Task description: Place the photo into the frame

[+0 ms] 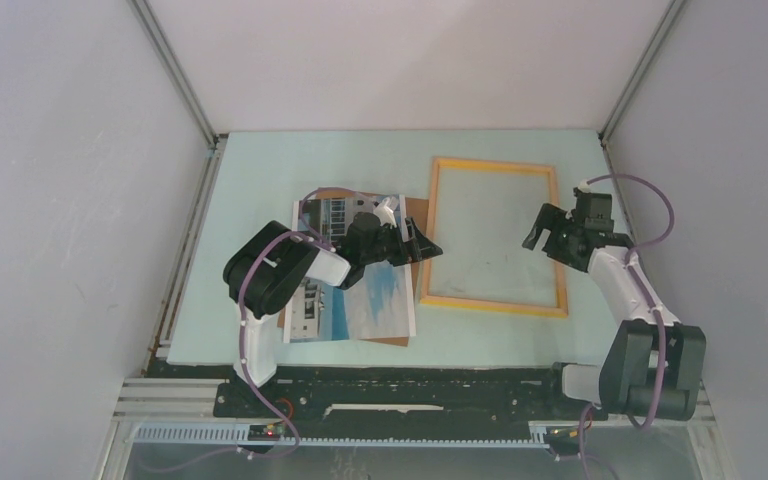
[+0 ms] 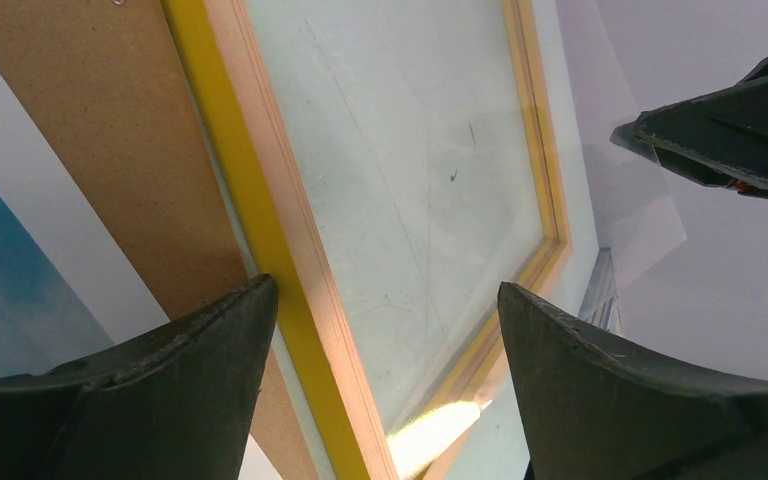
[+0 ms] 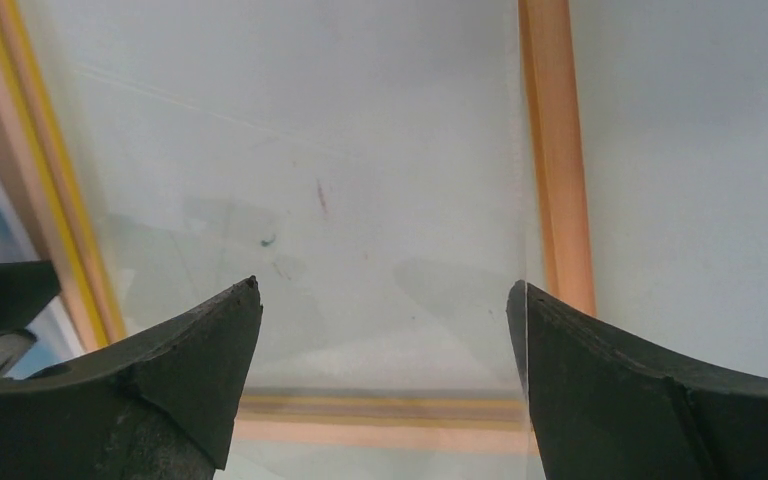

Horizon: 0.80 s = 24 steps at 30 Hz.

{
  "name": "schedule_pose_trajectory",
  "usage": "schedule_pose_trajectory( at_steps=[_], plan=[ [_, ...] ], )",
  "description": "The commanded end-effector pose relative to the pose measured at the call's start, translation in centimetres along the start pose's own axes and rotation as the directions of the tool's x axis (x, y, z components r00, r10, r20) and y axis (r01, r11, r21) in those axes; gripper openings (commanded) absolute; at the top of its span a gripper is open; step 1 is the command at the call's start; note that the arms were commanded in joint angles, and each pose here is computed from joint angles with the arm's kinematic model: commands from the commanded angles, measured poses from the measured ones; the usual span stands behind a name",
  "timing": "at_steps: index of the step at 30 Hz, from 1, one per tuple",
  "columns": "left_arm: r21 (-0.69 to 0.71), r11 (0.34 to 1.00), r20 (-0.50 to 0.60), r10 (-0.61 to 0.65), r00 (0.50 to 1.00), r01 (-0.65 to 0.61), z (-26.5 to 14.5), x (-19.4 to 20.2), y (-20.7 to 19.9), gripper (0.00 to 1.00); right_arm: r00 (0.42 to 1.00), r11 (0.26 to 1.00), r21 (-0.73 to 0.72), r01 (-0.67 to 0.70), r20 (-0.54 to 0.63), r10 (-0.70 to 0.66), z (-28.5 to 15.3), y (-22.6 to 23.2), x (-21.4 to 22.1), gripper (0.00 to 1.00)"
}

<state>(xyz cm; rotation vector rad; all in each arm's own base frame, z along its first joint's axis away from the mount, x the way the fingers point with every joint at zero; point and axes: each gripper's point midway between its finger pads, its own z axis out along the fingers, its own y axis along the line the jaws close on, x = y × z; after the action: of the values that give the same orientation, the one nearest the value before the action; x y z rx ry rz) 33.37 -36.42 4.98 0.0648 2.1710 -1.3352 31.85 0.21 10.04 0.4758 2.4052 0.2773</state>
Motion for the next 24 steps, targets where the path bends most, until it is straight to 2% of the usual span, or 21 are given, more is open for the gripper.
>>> schedule_pose_trajectory(
  at_steps=[1,3,6,12,15,19,24],
  plan=[
    [-0.003,1.0,-0.028,0.011,1.0,-0.011,0.1,0.6,-0.4,0.91,0.998,0.992,0.112,0.057,-0.004,-0.057,-0.3,-1.0,-1.2,1.0],
    [-0.005,1.0,-0.028,0.012,1.0,-0.012,0.1,0.7,-0.3,0.91,0.998,0.991,0.123,0.061,-0.035,-0.057,-0.1,-1.0,-1.2,1.0],
    [0.004,1.0,-0.024,0.016,1.0,-0.016,0.0,0.4,-0.7,0.91,0.999,0.998,0.057,0.027,-0.046,-0.025,0.5,0.0,-1.1,1.0],
    [-0.014,0.999,-0.02,0.031,0.999,-0.031,-0.3,0.4,-0.4,0.91,0.998,0.97,-0.242,-0.001,0.055,0.014,0.2,3.7,-2.0,0.98],
    [0.003,1.0,-0.02,0.029,0.999,-0.029,0.0,0.2,-0.9,0.91,0.994,0.931,-0.356,-0.08,0.039,0.1,0.0,3.8,-2.4,0.96],
    [0.001,0.999,0.006,0.051,0.999,-0.051,-0.5,-0.6,-1.4,0.91,0.987,0.909,-0.391,-0.142,0.011,0.159,0.3,2.9,-2.7,0.93],
    [-0.007,0.997,0.047,0.073,0.996,-0.073,-0.5,-3.7,-3.2,0.93,0.972,0.864,-0.459,-0.207,0.004,0.236,0.2,2.7,-3.5,0.87]
  ],
)
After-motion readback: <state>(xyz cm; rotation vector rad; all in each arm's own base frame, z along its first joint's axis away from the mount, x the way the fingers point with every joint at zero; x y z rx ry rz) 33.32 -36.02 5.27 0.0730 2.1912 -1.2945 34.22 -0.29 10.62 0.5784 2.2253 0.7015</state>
